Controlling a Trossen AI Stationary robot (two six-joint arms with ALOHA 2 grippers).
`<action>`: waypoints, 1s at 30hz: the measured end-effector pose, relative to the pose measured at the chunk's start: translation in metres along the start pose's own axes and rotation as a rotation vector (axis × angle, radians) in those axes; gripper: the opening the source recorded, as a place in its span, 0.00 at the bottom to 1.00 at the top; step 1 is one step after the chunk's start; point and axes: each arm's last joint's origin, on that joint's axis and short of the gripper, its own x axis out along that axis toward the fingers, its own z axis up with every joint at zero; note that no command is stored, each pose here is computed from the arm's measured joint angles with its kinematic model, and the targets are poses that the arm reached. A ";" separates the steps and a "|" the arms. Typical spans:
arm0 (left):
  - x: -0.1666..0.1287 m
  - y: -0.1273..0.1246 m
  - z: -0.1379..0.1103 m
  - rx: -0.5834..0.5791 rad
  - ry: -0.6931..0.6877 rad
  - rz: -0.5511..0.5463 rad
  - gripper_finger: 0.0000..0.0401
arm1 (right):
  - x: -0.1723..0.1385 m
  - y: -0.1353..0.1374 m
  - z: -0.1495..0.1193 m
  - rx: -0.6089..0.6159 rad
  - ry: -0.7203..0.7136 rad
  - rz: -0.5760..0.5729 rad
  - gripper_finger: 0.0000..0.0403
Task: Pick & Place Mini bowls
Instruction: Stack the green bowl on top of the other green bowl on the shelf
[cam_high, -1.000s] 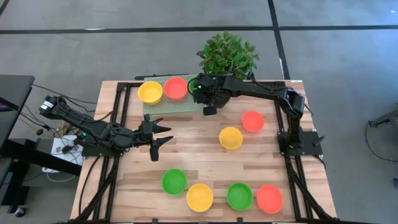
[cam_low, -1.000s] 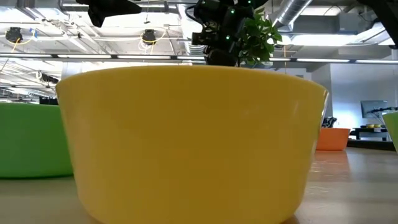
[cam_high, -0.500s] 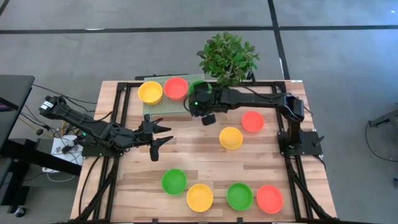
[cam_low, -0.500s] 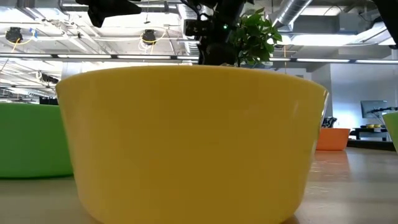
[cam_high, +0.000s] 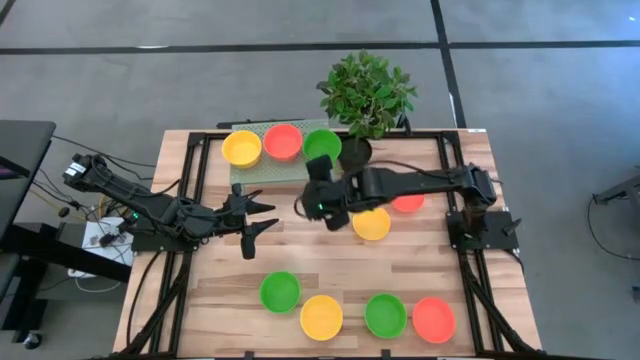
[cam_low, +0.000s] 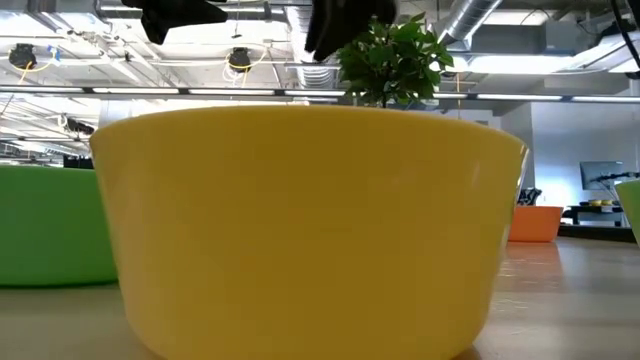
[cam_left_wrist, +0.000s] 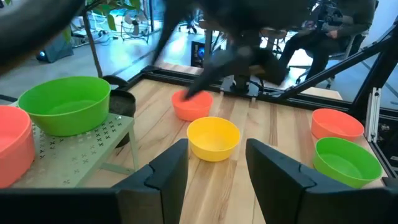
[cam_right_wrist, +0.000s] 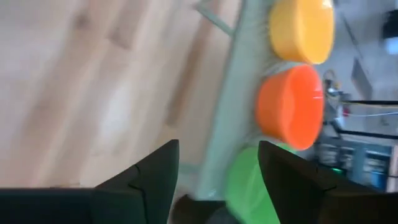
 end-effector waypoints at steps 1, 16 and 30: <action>0.000 0.000 0.000 0.000 0.000 0.000 0.41 | -0.009 0.003 0.000 0.011 0.004 0.019 0.53; 0.000 -0.002 0.001 -0.010 -0.002 -0.053 0.41 | -0.087 0.068 -0.021 0.355 -0.070 0.210 0.51; 0.000 -0.002 0.002 -0.015 -0.009 -0.055 0.41 | 0.007 0.170 -0.003 0.475 -0.511 0.572 0.48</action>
